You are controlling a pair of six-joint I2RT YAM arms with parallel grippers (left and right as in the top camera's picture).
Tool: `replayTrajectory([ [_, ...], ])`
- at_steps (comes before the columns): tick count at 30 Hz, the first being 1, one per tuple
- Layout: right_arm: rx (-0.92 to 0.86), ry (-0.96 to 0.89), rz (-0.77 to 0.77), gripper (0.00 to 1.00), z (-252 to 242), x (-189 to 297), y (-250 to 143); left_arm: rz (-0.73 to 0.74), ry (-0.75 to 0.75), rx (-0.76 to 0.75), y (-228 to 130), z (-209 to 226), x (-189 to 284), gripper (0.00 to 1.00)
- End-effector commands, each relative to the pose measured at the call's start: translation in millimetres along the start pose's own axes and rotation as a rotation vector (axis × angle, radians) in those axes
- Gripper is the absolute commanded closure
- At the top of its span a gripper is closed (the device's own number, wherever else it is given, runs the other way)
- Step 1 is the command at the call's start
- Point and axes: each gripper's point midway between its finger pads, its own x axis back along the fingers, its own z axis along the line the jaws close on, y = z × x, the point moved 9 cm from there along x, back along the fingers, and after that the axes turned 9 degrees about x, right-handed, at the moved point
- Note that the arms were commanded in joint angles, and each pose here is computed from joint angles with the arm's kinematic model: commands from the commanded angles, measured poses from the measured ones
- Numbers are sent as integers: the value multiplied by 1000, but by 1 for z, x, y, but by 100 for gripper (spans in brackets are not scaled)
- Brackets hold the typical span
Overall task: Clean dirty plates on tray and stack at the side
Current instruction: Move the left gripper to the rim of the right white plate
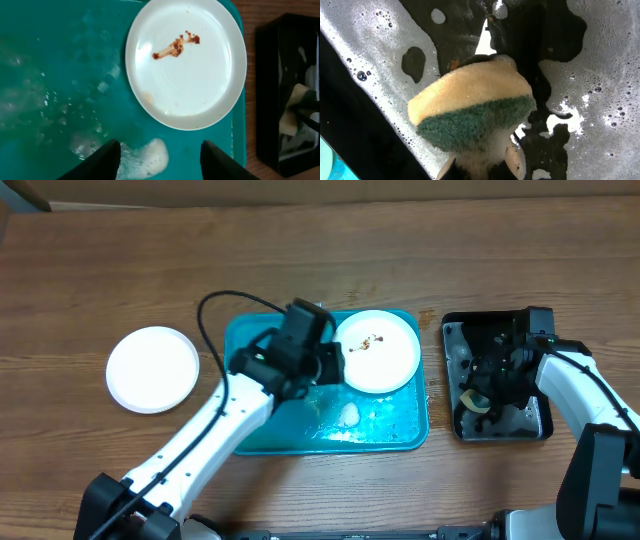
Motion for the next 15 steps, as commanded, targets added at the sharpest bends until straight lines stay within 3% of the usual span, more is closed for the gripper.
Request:
replayTrajectory([
  [1,7,0,-16,96,1,2,4,-52,64,133,-8,-9,-8,47],
  [15,6,0,-15,96,1,2,4,96,135,156,-36,-8,-91,45],
])
